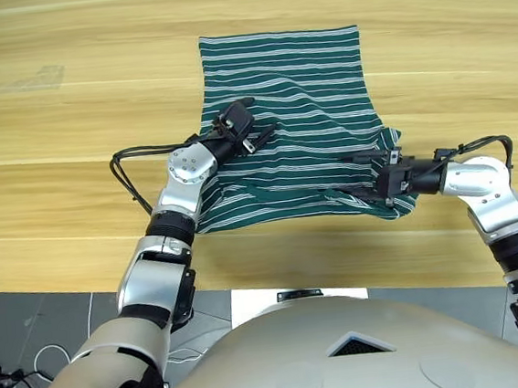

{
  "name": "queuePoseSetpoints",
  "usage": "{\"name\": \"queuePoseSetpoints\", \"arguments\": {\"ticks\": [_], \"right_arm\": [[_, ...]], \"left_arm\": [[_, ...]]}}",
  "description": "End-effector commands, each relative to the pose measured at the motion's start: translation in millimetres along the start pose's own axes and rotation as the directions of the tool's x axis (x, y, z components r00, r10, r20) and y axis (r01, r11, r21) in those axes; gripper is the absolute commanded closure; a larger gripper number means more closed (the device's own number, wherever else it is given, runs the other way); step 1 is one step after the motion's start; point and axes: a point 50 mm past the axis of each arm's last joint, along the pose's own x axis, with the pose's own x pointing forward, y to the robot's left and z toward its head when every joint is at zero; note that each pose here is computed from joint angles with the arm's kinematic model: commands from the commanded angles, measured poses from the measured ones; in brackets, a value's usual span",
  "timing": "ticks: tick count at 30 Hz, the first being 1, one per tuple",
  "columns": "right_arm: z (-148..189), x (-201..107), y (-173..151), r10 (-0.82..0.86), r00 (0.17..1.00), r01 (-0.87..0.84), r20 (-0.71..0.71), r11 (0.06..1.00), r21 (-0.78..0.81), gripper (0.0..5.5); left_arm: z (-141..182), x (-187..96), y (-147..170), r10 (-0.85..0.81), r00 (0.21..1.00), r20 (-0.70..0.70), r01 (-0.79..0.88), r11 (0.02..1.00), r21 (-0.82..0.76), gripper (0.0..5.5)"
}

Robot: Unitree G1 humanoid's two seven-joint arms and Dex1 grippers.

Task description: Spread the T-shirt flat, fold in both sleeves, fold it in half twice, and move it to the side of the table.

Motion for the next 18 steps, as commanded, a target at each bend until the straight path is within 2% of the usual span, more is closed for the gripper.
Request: {"name": "queuePoseSetpoints", "arguments": {"ticks": [1,10,15,18], "right_arm": [[5.0,3.0,36.9,0.127,0.992,-0.127,0.002,0.990,0.055,2.84],[4.1,-5.6,50.0,0.111,0.993,-0.106,-0.038,0.987,0.117,2.84],[12.8,-20.9,75.6,0.205,0.979,-0.201,-0.017,0.969,0.143,2.84],[7.9,-30.5,53.5,0.154,0.986,-0.149,-0.058,0.985,0.083,2.84]], "left_arm": [[-25.4,-4.4,-16.9,-0.084,0.986,-0.145,0.081,0.996,-0.027,2.13],[-20.2,2.1,-10.2,-0.071,0.987,-0.143,0.069,0.997,-0.016,2.13],[-20.7,4.0,-5.8,-0.063,0.985,-0.157,0.062,0.998,-0.013,2.13],[-22.0,2.4,-0.5,-0.045,0.985,-0.165,0.044,0.999,-0.014,2.13]]}}
